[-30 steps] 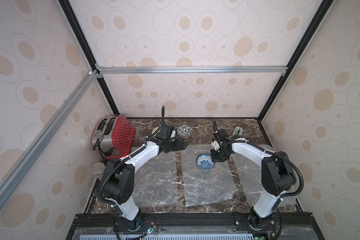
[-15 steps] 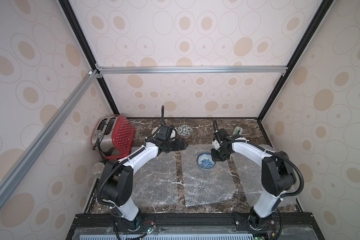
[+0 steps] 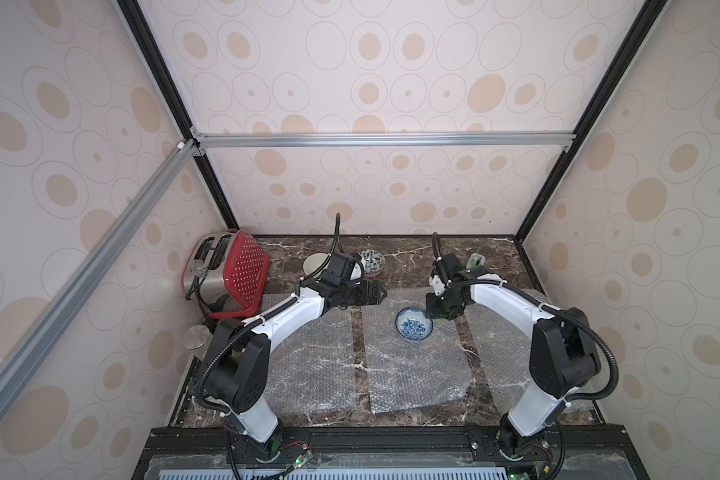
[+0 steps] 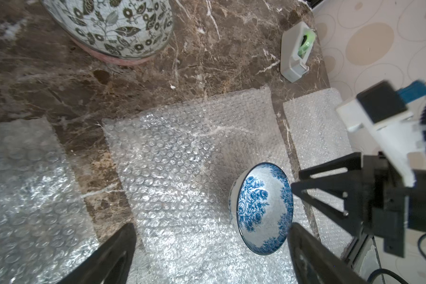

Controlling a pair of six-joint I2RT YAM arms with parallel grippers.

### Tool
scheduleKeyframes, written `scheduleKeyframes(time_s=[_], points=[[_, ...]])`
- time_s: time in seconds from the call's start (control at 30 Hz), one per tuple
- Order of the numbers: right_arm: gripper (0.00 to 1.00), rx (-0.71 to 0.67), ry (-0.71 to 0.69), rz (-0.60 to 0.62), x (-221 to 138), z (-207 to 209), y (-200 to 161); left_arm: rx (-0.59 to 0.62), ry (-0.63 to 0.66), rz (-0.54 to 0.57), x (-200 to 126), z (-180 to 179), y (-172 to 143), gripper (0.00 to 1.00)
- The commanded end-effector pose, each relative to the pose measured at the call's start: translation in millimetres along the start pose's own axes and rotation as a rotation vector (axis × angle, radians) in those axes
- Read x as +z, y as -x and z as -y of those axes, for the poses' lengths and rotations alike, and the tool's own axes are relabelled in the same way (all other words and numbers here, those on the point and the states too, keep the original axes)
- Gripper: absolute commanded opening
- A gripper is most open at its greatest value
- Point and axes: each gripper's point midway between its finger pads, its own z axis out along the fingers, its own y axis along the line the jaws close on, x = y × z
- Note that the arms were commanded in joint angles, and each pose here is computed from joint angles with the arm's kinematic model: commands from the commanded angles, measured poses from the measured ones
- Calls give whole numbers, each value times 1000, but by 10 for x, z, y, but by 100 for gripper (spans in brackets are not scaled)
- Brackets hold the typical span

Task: Wrap bowls in bubble wrap
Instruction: Place the bowl on the bubble wrap, then wrap the bowl in bubble wrap.

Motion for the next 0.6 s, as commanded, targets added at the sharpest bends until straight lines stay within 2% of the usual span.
scheduleKeyframes(time_s=[0.0,0.07,0.23,0.4,0.57], points=[[39,68,-21,70,-130,245,300,25,-45,-19,113,139,-82,95],[38,119,-49,58,-37,459,424,34,-63,-41,180,193,-161,94],[37,160,-68,54,217,696,711,38,-82,-67,218,243,-316,93],[36,156,-83,1,538,812,882,33,-110,-54,167,264,-444,92],[36,167,-37,-38,778,808,939,48,-114,-108,262,339,-650,89]])
